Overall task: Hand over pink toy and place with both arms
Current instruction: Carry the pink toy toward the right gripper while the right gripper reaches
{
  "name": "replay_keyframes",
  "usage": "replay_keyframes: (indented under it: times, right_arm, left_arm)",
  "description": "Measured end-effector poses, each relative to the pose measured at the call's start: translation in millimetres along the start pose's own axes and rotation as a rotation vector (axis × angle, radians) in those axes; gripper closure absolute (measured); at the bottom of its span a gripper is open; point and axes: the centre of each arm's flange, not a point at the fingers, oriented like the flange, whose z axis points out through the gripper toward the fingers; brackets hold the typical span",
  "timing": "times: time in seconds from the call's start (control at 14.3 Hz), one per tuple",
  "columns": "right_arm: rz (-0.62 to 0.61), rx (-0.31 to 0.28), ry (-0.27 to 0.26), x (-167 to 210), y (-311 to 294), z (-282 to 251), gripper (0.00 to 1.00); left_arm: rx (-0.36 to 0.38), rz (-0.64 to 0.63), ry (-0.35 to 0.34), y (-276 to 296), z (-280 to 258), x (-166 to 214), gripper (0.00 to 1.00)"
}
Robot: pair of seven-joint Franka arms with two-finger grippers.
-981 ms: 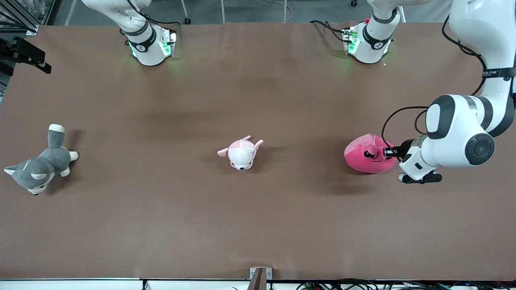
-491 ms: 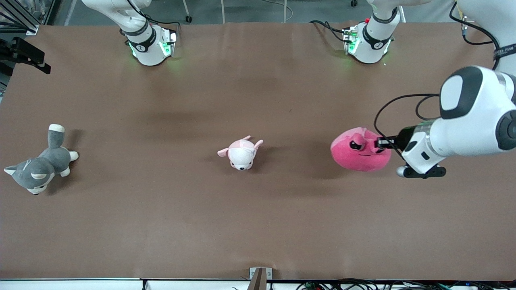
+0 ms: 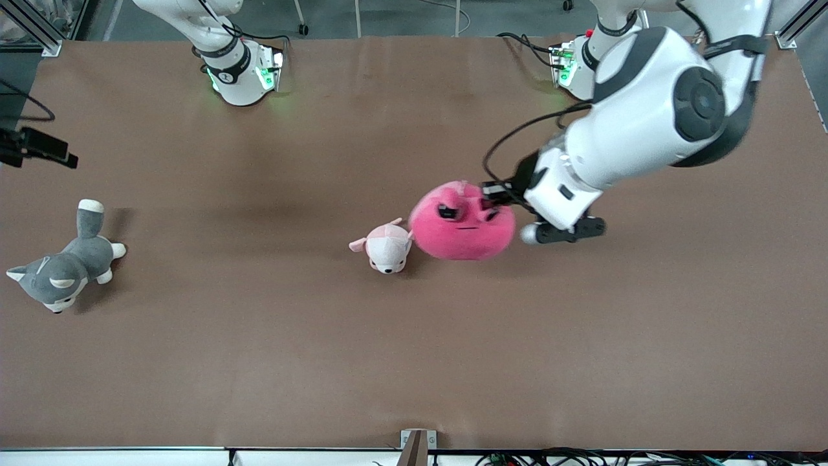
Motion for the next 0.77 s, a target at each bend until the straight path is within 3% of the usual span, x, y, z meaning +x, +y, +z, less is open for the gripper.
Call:
replay_keyframes:
  times: [0.14,0.28,0.42,0.56,0.77]
  right_arm:
    - [0.003,0.000,-0.030,21,2,26,0.00]
    - [-0.003,0.005,-0.016,32,-2,33,0.00]
    - [0.013,0.061,0.001,35,-15,32,0.00]
    - [0.074,0.119,0.002,37,-35,32,0.00]
    - [0.228,0.149,-0.007,38,-83,32,0.00]
  left_arm:
    - [-0.081,-0.023,0.022,30,19,-14,0.89]
    - [-0.143,-0.034,0.041,62,48,-33,0.89]
    - [-0.190,-0.028,0.046,88,75,-54,0.89]
    - [-0.224,-0.014,0.047,108,94,-74,0.89]
    - [-0.272,-0.016,0.060,126,114,-94,0.89]
